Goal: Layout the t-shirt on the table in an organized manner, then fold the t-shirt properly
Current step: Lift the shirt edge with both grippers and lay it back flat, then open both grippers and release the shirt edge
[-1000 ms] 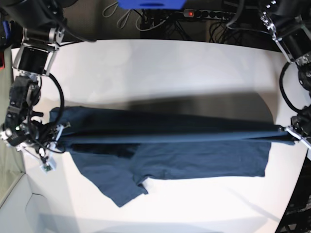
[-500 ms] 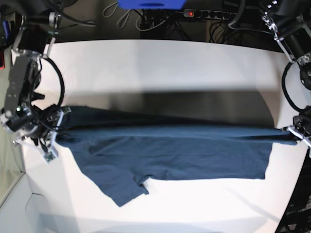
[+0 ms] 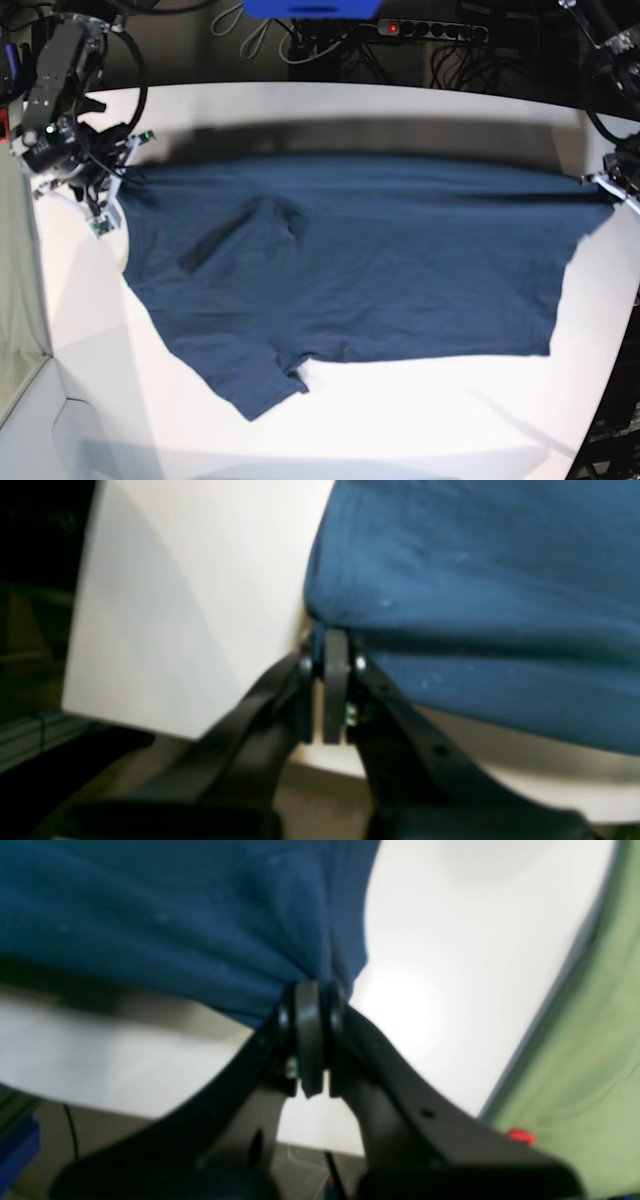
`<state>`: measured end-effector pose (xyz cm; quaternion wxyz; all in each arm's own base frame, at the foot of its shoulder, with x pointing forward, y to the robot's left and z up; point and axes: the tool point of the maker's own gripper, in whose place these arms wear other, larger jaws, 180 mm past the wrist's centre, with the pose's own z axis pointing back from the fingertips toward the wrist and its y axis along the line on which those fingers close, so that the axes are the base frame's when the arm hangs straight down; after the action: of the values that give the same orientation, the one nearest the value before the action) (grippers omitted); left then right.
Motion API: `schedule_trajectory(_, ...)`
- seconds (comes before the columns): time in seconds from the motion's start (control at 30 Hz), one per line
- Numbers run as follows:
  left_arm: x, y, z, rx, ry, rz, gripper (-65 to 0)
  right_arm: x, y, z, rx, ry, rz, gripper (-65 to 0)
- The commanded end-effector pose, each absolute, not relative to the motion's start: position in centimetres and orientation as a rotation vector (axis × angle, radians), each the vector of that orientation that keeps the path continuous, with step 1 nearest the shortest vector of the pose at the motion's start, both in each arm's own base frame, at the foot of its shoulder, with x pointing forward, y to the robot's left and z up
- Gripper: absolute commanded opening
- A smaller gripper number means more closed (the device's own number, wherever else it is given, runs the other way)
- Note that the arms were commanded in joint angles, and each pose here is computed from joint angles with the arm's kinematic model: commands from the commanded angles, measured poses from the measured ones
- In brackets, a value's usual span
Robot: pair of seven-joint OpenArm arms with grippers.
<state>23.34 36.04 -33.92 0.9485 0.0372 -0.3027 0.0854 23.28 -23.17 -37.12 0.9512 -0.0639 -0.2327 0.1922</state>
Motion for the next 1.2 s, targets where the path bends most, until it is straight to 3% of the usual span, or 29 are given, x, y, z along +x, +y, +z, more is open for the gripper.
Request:
schedule_trajectory(0.0,23.3,36.8,-33.0,0.107,-0.636,0.163,-64.9,22.6,-23.7,-37.0,-0.149,-0.466,0.395,-65.0)
schedule_trajectory(0.23,20.2,36.3,-36.3,0.084,-0.561,0.192,-64.9,19.3,-23.6,-38.8,-0.13,-0.383,0.401,-65.0)
schedule_trajectory(0.6,17.8,33.9,-40.5,0.01,-0.486,0.207,-64.9,16.2,-21.7,-40.6,-0.049,-0.402,0.399,-65.0)
schedule_trajectory(0.8,18.1,34.1,-40.4,0.013,-0.515,0.211,-64.9,15.8,-21.6,-40.7,-0.047,-0.392,0.4,-65.0)
schedule_trajectory(1.17,18.1,34.5,-40.2,0.023,-0.525,0.214,-64.4,15.0,-21.7,-41.0,-0.044,-0.372,0.398,-49.8)
